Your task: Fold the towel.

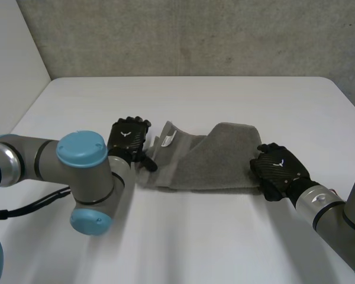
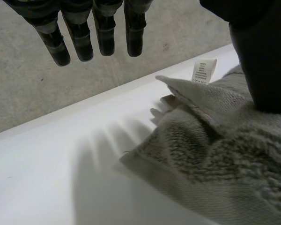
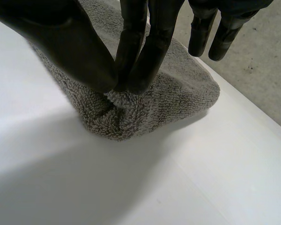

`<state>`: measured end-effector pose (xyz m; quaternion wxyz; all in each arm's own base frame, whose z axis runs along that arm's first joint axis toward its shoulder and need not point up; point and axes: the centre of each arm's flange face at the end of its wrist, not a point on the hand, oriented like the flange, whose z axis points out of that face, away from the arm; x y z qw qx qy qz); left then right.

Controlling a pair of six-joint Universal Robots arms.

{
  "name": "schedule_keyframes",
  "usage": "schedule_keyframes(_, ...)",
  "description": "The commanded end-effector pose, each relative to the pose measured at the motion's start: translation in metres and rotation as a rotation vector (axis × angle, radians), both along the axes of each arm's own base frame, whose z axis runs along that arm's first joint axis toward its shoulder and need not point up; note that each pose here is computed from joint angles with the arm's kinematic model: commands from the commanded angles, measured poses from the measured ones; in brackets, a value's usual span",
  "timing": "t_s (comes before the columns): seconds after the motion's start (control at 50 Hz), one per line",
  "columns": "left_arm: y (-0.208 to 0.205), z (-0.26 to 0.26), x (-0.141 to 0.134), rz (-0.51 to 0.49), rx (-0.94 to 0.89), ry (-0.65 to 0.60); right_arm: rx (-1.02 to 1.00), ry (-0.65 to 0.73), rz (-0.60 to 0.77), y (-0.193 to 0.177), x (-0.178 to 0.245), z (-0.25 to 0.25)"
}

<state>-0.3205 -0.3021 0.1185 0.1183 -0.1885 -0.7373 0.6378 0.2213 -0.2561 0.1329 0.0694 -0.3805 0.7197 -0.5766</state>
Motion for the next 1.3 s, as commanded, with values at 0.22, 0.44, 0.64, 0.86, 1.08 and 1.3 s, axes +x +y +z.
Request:
schedule_keyframes(0.22, -0.003, 0.007, 0.012, 0.033, 0.003, 0.001, -0.001, 0.0, -0.003, 0.0, -0.001, 0.0)
schedule_keyframes(0.44, 0.013, 0.0, 0.016, 0.027, 0.041, -0.023, -0.007, -0.006, -0.024, -0.001, -0.002, 0.003)
schedule_keyframes(0.64, 0.015, 0.028, 0.013, 0.019, -0.012, 0.019, -0.024, -0.006, -0.095, -0.001, -0.012, 0.011)
schedule_keyframes(0.86, 0.019, 0.036, 0.019, 0.029, -0.017, 0.022, 0.005, -0.158, -0.147, -0.004, -0.013, 0.012)
schedule_keyframes(1.08, 0.032, 0.051, 0.024, 0.021, -0.024, 0.037, 0.035, -0.188, -0.146, -0.012, -0.007, -0.003)
schedule_keyframes(1.3, 0.043, 0.065, 0.026, 0.016, 0.0, 0.098, 0.11, -0.197, -0.158, -0.02, -0.005, -0.024)
